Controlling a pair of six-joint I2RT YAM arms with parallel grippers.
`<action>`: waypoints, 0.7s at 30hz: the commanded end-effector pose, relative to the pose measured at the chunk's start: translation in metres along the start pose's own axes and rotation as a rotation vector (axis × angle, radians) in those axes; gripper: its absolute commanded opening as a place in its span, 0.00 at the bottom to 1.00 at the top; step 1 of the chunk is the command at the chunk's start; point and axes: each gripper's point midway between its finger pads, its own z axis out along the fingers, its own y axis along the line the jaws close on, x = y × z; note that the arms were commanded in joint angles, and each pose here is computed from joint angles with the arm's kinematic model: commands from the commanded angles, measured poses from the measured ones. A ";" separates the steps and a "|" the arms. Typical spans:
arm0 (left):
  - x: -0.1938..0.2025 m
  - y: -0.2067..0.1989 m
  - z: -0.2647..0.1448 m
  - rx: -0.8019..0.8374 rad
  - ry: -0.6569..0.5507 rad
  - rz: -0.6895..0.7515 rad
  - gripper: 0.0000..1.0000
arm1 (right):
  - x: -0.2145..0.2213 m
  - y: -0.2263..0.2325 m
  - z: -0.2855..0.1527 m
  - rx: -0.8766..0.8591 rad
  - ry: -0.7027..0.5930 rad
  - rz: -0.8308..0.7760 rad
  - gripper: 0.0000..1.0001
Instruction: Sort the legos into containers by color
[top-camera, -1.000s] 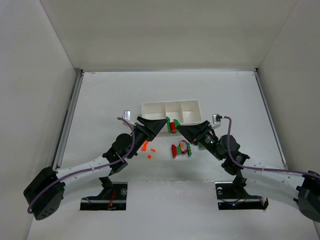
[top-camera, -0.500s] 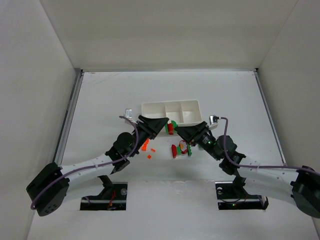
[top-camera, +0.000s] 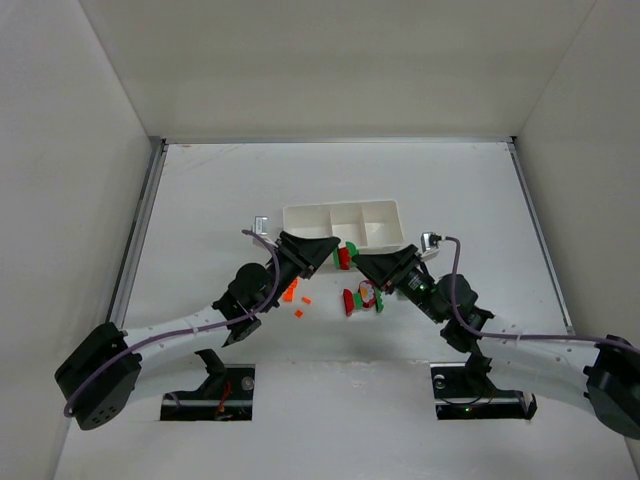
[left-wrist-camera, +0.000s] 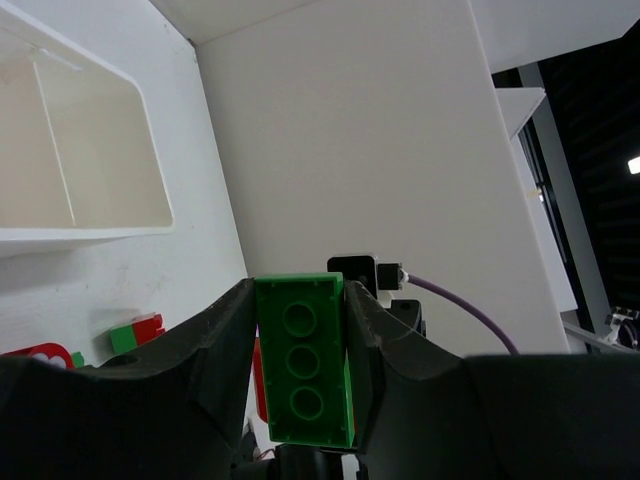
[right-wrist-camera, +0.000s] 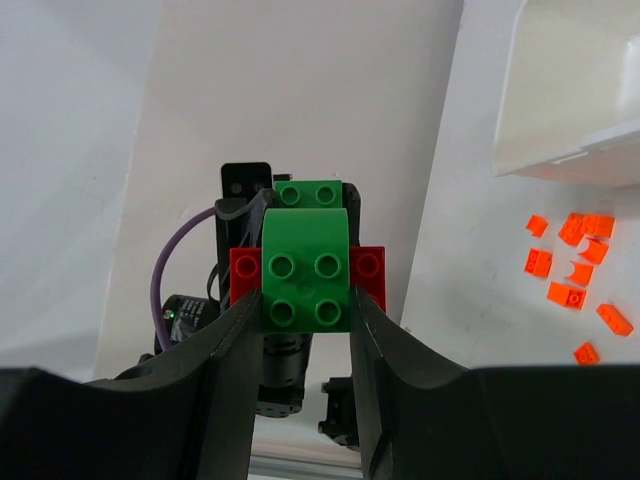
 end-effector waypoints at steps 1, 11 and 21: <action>-0.010 -0.023 0.004 0.074 -0.022 0.017 0.16 | -0.007 0.021 -0.007 -0.088 -0.019 0.027 0.21; -0.018 0.012 -0.004 -0.030 -0.025 0.061 0.14 | -0.028 0.018 -0.024 -0.082 -0.072 -0.002 0.21; -0.028 0.008 -0.004 -0.027 -0.019 0.073 0.14 | -0.042 -0.003 -0.023 0.023 -0.101 -0.110 0.21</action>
